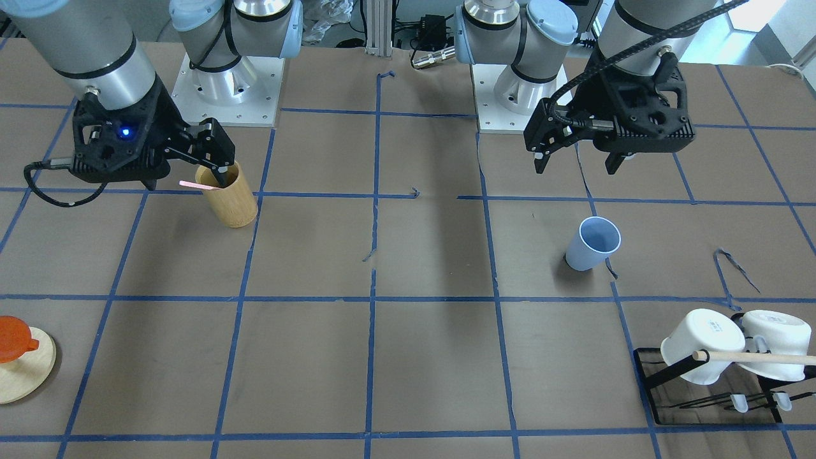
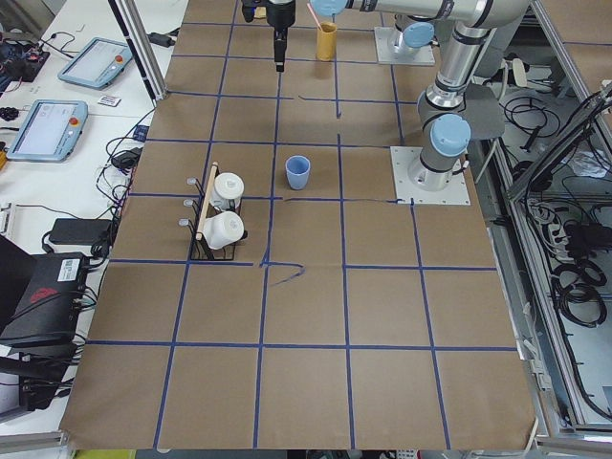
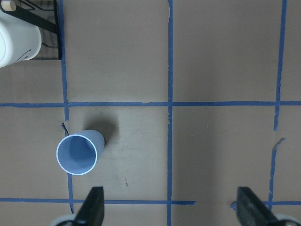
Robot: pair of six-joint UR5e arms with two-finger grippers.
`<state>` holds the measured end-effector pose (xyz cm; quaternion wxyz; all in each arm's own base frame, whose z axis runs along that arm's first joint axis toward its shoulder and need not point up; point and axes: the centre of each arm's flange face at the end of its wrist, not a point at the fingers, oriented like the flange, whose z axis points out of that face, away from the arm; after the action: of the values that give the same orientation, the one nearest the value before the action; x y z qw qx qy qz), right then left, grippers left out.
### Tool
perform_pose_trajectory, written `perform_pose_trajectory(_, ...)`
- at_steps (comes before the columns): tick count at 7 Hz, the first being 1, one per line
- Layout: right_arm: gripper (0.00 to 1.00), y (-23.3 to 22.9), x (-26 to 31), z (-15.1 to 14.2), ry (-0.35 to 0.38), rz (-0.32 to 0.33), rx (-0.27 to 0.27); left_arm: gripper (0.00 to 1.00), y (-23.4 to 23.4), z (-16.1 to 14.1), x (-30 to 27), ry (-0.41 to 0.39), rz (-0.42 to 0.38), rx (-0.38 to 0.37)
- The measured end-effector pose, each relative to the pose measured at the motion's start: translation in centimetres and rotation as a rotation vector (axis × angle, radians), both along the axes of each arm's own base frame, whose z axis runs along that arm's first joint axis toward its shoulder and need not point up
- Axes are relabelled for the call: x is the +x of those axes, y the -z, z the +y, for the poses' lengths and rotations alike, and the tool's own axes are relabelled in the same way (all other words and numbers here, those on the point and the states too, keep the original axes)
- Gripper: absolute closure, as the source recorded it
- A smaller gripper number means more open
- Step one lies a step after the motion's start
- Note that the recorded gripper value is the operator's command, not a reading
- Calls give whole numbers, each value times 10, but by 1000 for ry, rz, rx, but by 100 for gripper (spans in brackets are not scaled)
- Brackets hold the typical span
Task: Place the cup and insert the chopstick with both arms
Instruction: 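Lower the left gripper to the blue cup while the right descends to the chopstick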
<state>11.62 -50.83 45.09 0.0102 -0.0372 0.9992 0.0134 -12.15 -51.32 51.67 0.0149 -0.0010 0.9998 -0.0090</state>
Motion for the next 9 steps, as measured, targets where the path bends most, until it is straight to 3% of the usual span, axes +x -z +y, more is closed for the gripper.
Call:
perform_pose_trajectory(1, 0, 21, -10, 3, 15, 22, 13, 0, 16, -2, 5, -7, -2, 30)
perform_pose_trajectory(3, 0, 71, -33, 16, 53, 50, 103, 0, 80, -3, 29, 15, -1, 90)
perform_pose_trajectory(4, 6, 90, -40, 26, 62, 61, 147, 0, 123, 0, 53, 38, 4, 108)
perform_pose_trajectory(6, 38, 108, -44, 37, 67, 73, 193, 3, 198, 15, 103, 106, 16, 122)
perform_pose_trajectory(8, 60, 111, -43, 39, 64, 68, 200, 10, 240, 21, 122, 124, 12, 126)
perform_pose_trajectory(9, 68, 112, -43, 39, 59, 65, 202, 43, 256, 23, 124, 126, 16, 144)
